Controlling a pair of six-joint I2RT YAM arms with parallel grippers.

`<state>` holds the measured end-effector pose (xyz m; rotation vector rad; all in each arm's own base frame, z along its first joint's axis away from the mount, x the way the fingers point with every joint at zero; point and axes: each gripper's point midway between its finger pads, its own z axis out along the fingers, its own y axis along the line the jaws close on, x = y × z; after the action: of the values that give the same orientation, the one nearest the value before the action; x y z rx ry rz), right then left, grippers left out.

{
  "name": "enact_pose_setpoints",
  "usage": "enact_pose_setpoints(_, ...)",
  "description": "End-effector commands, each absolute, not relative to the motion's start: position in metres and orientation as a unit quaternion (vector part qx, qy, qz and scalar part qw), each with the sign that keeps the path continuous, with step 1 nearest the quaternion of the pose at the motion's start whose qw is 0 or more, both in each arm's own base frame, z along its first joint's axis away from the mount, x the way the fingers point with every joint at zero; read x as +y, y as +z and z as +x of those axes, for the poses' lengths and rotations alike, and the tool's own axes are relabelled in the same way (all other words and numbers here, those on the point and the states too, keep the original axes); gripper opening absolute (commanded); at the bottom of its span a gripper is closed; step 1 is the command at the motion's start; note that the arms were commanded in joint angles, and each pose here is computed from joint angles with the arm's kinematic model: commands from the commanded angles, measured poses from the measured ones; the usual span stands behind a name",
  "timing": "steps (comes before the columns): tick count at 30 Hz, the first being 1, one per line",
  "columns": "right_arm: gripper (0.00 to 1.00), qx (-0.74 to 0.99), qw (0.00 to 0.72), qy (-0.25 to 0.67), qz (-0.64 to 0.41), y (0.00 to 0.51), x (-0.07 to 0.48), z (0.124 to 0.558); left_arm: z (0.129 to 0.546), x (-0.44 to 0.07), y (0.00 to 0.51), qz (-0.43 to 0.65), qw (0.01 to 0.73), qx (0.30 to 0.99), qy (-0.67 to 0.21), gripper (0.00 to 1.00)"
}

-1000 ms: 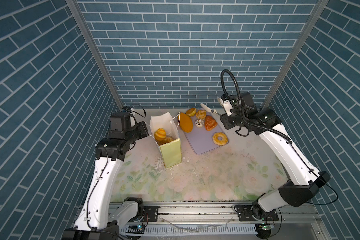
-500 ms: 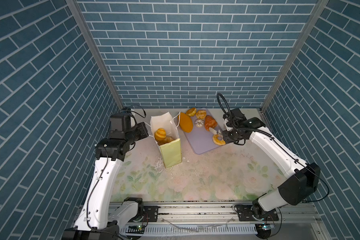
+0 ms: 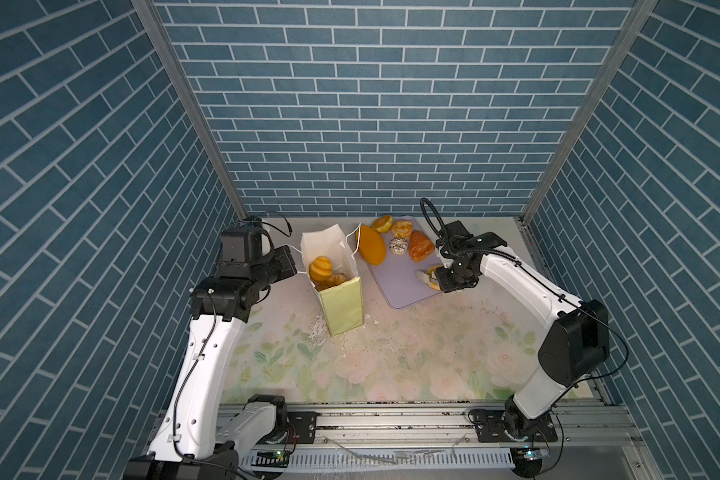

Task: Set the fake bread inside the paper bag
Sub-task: 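Close the tongs on the yellow ring donut with the right gripper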

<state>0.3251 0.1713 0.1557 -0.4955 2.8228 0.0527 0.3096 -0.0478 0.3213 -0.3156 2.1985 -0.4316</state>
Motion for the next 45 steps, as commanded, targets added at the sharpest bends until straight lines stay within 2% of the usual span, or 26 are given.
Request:
enact_pose_setpoints(1,0.41,0.978,0.134,0.014,-0.161,0.156,0.169,0.328,0.308,-0.049,0.334,-0.121,0.436,0.874,-0.176,0.00)
enact_pose_setpoints(18,0.42,0.980,0.102,0.000,-0.171,0.145,0.165,0.320,0.310,-0.051,0.334,-0.124,0.438,0.872,-0.179,0.00)
enact_pose_setpoints(28,0.31,0.975,0.090,0.025,-0.203,0.149,0.188,0.309,0.309,-0.051,0.333,-0.124,0.438,0.872,-0.177,0.00)
enact_pose_setpoints(45,0.24,0.961,0.167,0.093,-0.199,0.206,0.209,0.306,0.307,-0.050,0.334,-0.125,0.443,0.870,-0.176,0.00)
